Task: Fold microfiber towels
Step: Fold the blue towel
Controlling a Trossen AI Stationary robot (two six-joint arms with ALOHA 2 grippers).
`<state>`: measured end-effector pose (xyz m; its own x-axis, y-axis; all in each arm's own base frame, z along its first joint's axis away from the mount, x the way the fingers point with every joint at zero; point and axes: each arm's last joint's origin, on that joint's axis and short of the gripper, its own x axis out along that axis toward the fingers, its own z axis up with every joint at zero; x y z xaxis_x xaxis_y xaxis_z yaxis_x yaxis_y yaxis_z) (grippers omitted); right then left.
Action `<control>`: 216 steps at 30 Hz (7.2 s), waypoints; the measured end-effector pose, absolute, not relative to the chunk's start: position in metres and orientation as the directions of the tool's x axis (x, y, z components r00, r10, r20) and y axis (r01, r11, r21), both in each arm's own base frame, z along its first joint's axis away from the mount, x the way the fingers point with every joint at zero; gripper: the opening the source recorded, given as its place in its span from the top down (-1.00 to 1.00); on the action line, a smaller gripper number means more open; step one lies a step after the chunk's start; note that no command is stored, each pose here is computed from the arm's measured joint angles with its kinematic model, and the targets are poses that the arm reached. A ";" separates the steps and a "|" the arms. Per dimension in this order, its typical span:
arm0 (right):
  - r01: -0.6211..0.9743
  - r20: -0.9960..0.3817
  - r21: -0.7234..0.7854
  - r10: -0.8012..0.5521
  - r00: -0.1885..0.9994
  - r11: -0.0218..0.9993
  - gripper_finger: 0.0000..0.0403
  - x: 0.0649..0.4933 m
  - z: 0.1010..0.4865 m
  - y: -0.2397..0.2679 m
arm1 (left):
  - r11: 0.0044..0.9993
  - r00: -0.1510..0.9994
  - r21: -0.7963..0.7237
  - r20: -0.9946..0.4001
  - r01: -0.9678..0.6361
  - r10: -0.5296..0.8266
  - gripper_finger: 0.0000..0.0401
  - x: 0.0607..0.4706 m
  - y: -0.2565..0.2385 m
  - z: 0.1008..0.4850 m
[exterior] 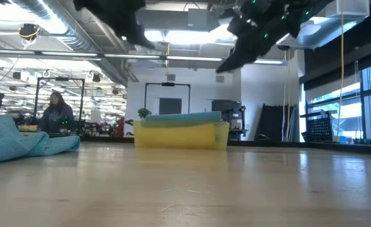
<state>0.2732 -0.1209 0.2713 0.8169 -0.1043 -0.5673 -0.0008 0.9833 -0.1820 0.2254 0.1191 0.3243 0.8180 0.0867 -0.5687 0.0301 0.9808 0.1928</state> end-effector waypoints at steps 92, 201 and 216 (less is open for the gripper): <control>-0.121 -0.145 -0.445 0.062 0.988 0.887 0.13 0.296 0.201 0.047 | 0.861 0.823 0.431 -0.567 0.269 0.027 1.00 0.277 -0.045 0.333; 0.231 -0.226 -0.551 -0.410 0.884 0.802 0.98 0.344 0.220 0.088 | 0.514 0.568 0.851 -0.479 0.113 0.669 0.25 0.333 -0.111 0.266; 0.230 -0.227 -0.550 -0.409 0.884 0.803 0.98 0.344 0.220 0.088 | 0.525 0.584 0.846 -0.472 0.091 0.660 0.27 0.334 -0.113 0.268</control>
<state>0.3439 0.0882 0.2201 0.8841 -0.4088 -0.2266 0.2302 0.8028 -0.5500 0.3337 -0.1134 0.2676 0.5844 0.6598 -0.4724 0.0915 0.5248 0.8463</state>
